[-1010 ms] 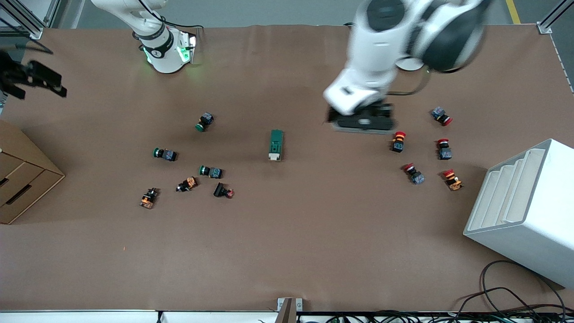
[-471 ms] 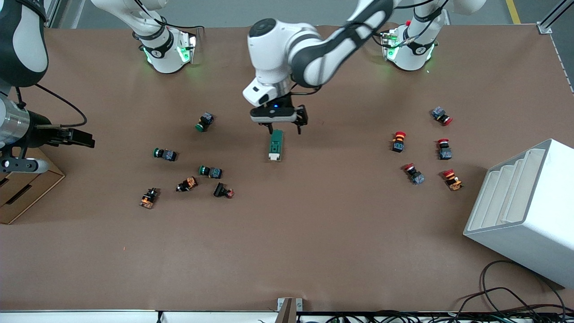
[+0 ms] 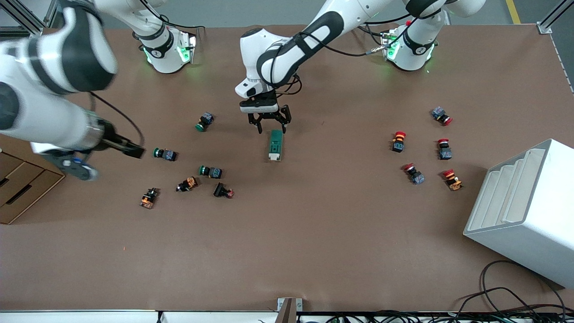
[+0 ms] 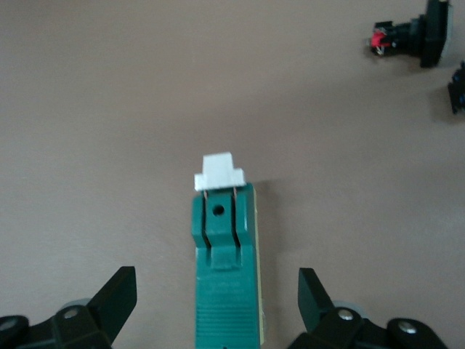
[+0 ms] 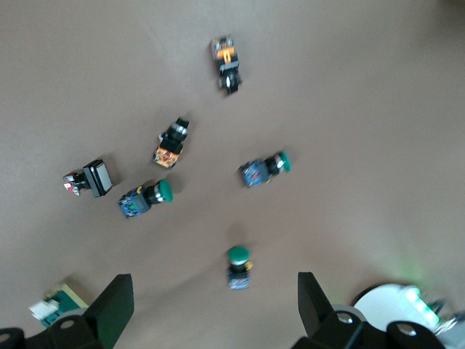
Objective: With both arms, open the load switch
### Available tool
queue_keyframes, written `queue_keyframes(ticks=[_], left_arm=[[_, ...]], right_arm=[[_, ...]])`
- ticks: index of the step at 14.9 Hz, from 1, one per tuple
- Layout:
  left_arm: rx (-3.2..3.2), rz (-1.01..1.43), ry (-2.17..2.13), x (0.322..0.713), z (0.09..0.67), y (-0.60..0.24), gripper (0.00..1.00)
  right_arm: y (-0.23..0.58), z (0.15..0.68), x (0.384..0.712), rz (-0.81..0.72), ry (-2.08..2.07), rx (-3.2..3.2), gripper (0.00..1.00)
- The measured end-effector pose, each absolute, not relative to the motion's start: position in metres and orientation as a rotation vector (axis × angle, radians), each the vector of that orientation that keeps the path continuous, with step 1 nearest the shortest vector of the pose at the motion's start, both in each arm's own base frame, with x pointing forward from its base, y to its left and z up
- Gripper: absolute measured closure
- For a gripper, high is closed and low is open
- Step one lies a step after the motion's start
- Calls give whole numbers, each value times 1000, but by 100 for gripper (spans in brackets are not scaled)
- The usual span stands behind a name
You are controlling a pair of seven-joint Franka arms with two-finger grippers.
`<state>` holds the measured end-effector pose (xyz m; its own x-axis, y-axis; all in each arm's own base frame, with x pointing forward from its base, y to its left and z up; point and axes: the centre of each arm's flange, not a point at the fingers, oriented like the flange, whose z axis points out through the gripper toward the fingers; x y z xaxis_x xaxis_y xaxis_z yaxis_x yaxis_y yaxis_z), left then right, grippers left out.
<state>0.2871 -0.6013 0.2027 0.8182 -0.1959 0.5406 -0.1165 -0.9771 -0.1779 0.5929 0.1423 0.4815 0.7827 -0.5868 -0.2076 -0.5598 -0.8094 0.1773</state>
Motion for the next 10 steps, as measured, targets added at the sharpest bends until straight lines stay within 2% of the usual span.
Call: queue_keyframes(ticks=[3,7,10], left_arm=[[-2838,-1023,273,261,169,-582,1],[-2902,-1201,177,229,151,-577,1],[-2881,-1298,274,224,142,-569,2]], right_arm=[[183,436,602,-459,-1201,2721,0],[256,382,621,-433,-1450,2521,0],[311,349,625,-425,-1622,2403,0]])
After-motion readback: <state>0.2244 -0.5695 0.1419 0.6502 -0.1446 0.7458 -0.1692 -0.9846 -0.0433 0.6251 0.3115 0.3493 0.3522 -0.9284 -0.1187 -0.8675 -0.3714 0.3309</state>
